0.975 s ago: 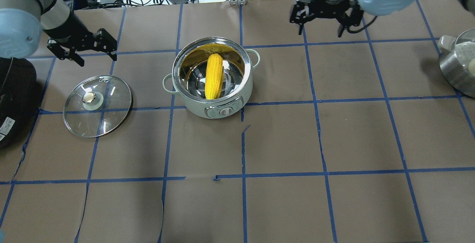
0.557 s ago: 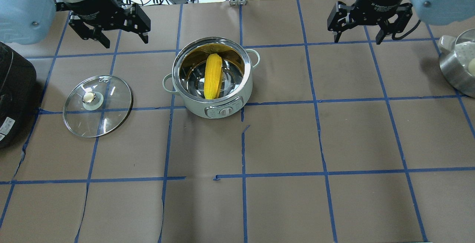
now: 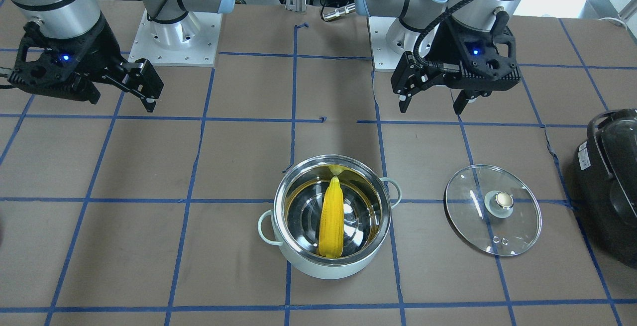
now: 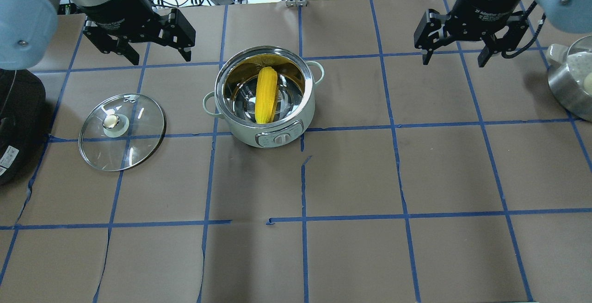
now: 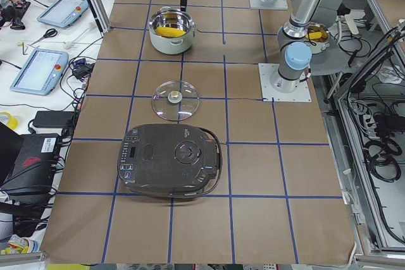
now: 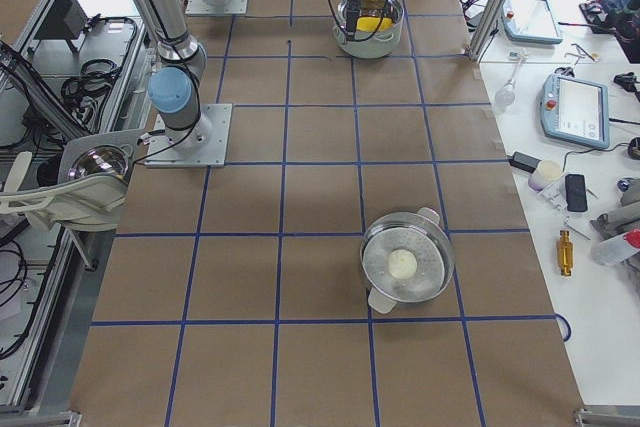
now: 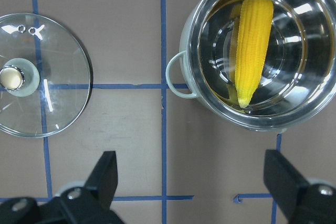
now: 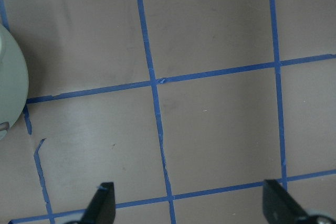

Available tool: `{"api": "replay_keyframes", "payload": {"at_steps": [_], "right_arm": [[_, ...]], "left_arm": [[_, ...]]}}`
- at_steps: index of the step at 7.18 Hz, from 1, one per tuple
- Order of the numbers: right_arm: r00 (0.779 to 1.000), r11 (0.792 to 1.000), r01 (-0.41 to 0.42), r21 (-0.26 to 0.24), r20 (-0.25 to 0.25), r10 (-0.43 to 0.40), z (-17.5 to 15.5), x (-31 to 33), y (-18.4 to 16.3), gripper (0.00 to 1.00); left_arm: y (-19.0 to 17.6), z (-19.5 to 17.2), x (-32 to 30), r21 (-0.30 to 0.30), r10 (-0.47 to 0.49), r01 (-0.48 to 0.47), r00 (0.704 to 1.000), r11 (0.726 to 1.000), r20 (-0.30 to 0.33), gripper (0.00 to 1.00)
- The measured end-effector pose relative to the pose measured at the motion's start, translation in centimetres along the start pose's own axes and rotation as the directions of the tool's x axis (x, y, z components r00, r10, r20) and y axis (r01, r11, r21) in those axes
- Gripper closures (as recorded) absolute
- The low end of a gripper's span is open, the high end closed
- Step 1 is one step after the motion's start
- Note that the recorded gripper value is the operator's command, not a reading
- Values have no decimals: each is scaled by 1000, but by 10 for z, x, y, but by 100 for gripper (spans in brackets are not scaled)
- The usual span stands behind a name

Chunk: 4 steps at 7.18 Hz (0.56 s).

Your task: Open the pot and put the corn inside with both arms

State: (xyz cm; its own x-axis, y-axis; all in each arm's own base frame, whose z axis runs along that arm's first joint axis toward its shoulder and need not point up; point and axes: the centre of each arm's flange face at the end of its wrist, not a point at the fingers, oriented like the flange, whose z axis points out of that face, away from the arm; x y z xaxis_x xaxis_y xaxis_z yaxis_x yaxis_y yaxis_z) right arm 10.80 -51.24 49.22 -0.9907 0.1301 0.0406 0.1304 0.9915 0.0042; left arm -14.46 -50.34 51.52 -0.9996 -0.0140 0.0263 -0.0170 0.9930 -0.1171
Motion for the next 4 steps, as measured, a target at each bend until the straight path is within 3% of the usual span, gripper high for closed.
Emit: {"api": "replay_keyframes", "payload": {"at_steps": [2, 4], "right_arm": [[1000, 999, 6, -36, -2, -6, 4, 0, 2, 0], [1000, 999, 12, -41, 5, -12, -1, -1, 6, 0]], "left_arm": [[12, -3, -1, -14, 0, 0, 1000, 1000, 3, 0], [15, -3, 0, -18, 1, -1, 1000, 1000, 3, 0]]}}
